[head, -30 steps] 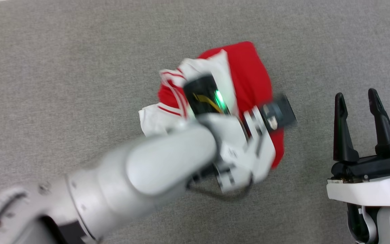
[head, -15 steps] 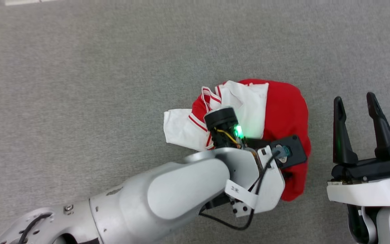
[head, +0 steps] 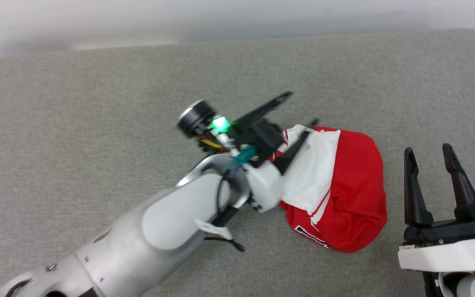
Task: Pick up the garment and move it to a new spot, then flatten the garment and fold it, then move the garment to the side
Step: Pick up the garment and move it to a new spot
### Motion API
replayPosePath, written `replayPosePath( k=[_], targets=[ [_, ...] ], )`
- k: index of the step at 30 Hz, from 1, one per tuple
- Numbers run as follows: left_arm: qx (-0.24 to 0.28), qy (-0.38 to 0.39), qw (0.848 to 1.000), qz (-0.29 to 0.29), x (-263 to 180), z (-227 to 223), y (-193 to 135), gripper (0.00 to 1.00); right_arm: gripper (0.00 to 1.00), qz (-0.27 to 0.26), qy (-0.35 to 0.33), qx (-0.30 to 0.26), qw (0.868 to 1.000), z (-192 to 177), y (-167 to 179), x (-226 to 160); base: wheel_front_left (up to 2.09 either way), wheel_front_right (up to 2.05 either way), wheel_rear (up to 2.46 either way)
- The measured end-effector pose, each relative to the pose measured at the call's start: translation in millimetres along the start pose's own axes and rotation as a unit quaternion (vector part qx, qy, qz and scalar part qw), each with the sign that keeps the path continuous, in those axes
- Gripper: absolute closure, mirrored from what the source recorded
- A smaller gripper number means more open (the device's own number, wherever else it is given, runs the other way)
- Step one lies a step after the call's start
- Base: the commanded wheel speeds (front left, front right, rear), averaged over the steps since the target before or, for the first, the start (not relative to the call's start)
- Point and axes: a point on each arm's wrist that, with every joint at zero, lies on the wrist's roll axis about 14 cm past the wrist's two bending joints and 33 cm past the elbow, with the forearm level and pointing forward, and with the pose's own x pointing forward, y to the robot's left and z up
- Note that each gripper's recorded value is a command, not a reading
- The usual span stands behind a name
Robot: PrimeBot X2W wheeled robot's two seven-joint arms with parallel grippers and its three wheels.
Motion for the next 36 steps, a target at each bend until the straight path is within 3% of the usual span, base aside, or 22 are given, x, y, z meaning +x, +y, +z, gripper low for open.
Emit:
replayPosePath(
  k=[8, 15, 25, 36],
  targets=[
    [0.002, -0.017, 0.981, 0.195, -64.5, 1.0, 65.0, 0.0, 0.0, 0.013, -0.008, 0.005, 1.0, 9.4, 9.9, -9.6, 0.0, 0.0, 0.0],
    [-0.003, -0.027, 0.949, 0.314, -130.1, 0.5, 85.2, 0.0, 0.0, 0.02, -0.011, 0.006, 1.0, 13.7, 15.0, -16.3, 0.0, 0.0, 0.0],
    [-0.016, -0.016, 0.91, 0.413, -200.0, -10.4, 87.3, 0.0, 0.0, 0.023, -0.016, 0.007, 1.0, 21.1, 17.9, -28.9, 0.0, 0.0, 0.0],
    [-0.03, -0.004, 0.896, 0.443, -232.3, -20.8, 71.9, 0.0, 0.0, 0.017, -0.011, 0.013, 1.0, 21.6, 15.3, -46.3, 0.0, 0.0, 0.0]
  ],
)
